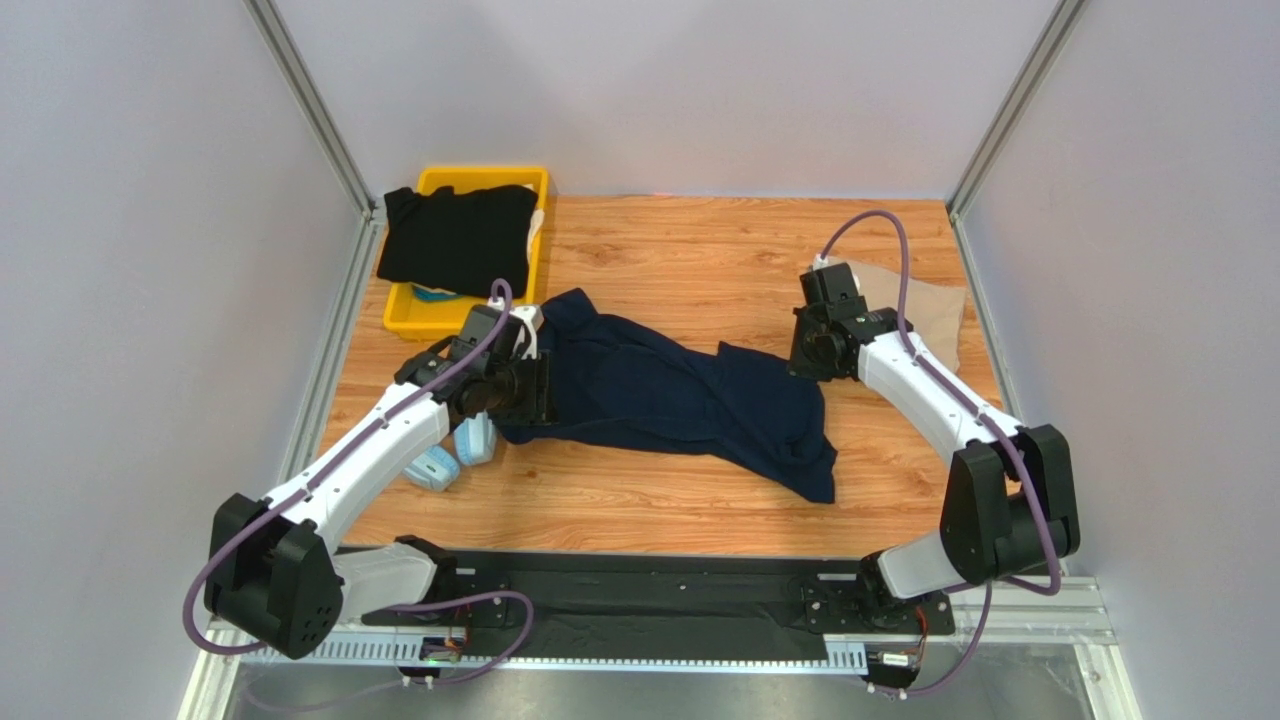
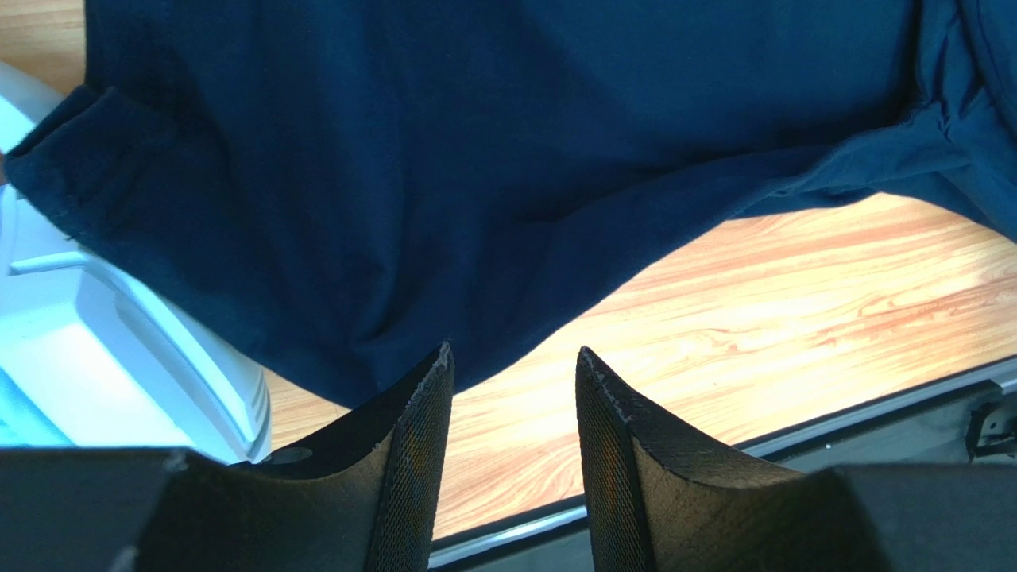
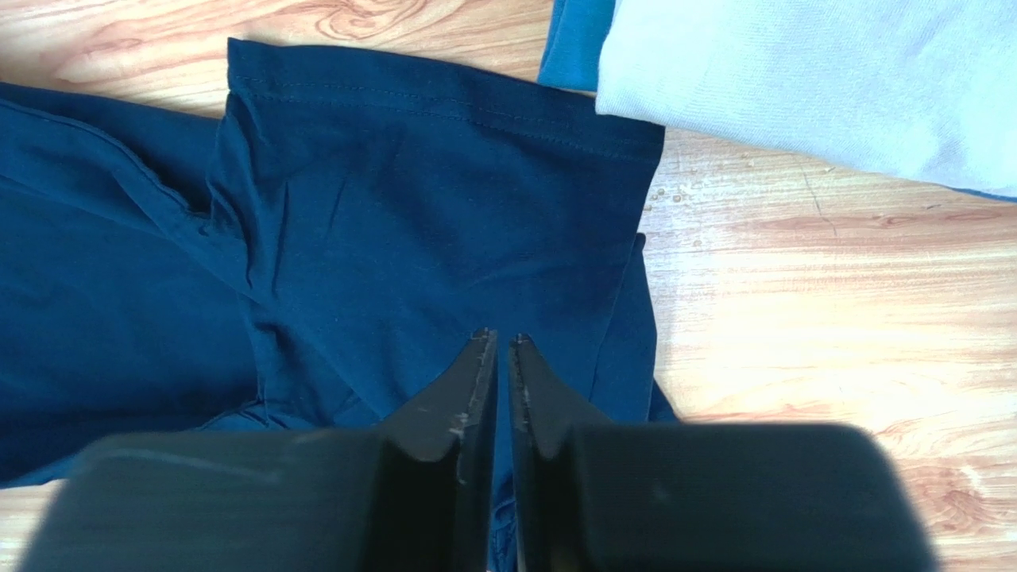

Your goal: Fold and stack the t-shirts

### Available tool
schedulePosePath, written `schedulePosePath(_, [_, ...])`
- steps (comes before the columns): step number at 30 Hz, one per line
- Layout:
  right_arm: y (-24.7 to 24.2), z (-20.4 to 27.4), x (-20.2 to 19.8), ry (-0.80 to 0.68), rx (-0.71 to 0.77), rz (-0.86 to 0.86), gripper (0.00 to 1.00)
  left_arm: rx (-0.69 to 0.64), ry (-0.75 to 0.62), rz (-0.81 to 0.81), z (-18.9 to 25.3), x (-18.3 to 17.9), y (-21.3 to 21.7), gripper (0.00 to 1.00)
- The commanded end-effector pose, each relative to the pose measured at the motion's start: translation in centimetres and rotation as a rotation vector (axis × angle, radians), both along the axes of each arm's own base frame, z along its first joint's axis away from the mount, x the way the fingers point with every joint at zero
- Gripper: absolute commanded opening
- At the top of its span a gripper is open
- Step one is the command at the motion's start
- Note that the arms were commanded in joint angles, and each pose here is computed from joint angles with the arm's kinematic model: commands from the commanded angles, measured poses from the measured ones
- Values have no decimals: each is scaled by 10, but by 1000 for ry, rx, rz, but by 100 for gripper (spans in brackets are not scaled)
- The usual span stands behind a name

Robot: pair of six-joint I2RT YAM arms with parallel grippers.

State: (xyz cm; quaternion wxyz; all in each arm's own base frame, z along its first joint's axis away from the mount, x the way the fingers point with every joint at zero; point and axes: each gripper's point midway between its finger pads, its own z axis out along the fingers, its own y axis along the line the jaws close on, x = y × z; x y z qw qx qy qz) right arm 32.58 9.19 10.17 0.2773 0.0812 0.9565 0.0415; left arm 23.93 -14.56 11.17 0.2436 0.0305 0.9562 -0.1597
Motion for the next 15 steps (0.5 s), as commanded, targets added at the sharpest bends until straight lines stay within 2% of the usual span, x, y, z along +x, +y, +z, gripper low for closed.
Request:
schedulePosePath(1, [-2, 5, 8, -31, -11, -3, 7, -15, -51, 3, 16, 10, -6, 50])
schedulePosePath(4, [-3, 5, 8, -29, -20, -8, 8, -13, -52, 3, 17, 10, -6, 50])
schedulePosePath(5, [-6, 4, 8, -31, -36, -18, 12, -12, -53, 4, 17, 9, -5, 49])
schedulePosePath(6, [-9, 4, 8, -29, -49, -27, 20, -12, -56, 2, 18, 10, -6, 49])
schedulePosePath(8, [-17, 0, 8, -21, -86, -59, 28, -9, -58, 1, 18, 10, -6, 49])
schedulePosePath(11, [-24, -6, 8, -3, -118, -88, 33, -6, -58, -2, 19, 10, -6, 49])
schedulePosePath(15, [-26, -17, 7, 39, -139, -99, 34, 1, -58, -5, 20, 11, -6, 49])
